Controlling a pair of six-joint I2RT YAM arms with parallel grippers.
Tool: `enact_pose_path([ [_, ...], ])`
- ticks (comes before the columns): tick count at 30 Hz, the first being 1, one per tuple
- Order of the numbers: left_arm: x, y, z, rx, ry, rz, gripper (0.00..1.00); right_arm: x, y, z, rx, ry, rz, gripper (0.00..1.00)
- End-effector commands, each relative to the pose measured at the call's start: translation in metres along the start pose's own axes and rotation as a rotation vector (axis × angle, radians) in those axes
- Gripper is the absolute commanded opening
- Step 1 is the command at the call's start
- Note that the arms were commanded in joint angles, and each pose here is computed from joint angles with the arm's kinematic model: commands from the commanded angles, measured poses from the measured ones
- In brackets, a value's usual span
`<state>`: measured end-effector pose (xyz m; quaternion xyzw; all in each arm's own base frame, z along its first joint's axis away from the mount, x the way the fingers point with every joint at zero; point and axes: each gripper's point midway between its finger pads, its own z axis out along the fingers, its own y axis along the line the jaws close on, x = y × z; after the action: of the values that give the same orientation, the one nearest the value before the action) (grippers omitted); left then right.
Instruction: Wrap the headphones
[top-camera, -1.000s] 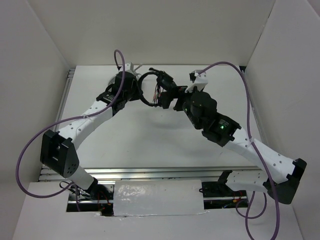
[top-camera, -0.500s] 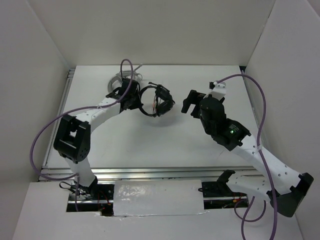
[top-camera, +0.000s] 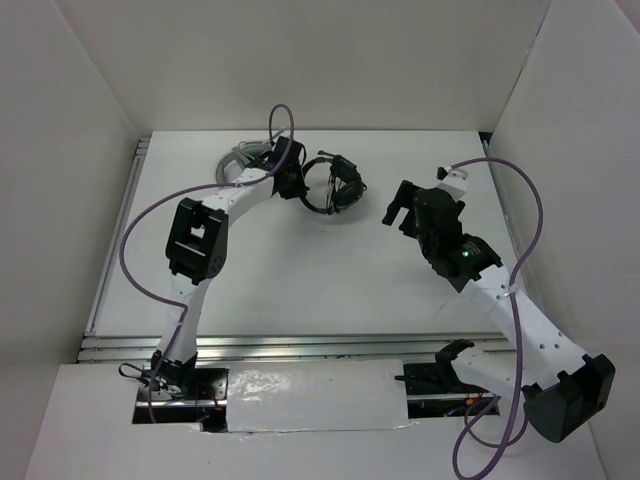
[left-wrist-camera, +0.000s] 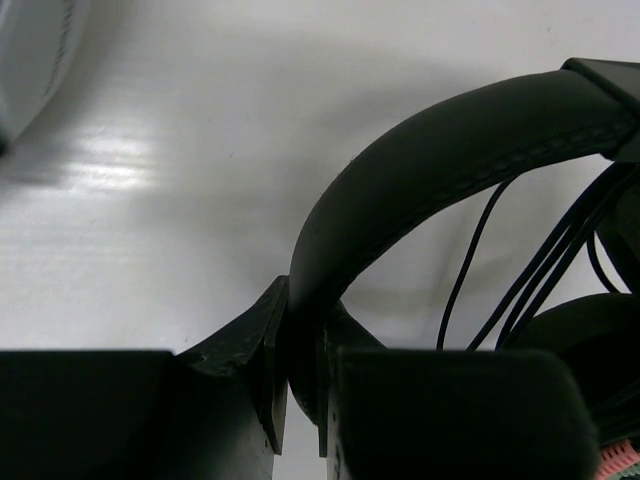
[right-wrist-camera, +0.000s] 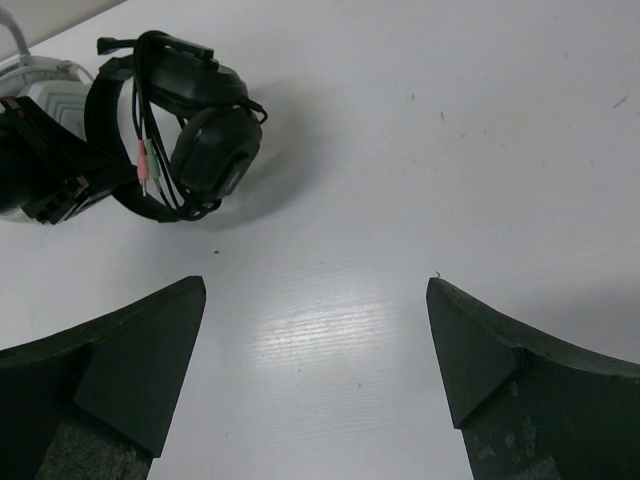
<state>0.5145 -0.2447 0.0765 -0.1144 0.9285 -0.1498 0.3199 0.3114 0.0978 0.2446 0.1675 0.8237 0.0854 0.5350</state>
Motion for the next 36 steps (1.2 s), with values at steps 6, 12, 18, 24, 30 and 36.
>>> enact_pose_path([
  [6,-0.017,-0.034,0.033,0.080,0.020,-0.075,0.00,-0.002,-0.016,0.010,0.045,0.009,0.023,1.00],
  [12,-0.009,-0.035,0.045,0.089,0.037,-0.090,0.00,0.003,-0.028,0.018,0.082,0.052,0.013,1.00],
  [18,-0.014,-0.032,0.038,0.073,0.018,-0.092,0.10,0.008,-0.031,0.021,0.081,0.066,0.014,1.00],
  [24,-0.020,-0.031,0.028,0.061,0.001,-0.075,0.34,0.005,-0.024,0.019,0.032,0.058,0.028,1.00],
  [30,-0.024,-0.030,0.018,0.051,-0.011,-0.051,0.50,0.006,-0.021,0.019,0.027,0.067,0.028,1.00],
  [36,-0.035,-0.039,0.002,0.073,-0.041,-0.042,0.53,0.004,-0.017,0.016,0.008,0.063,0.029,1.00],
])
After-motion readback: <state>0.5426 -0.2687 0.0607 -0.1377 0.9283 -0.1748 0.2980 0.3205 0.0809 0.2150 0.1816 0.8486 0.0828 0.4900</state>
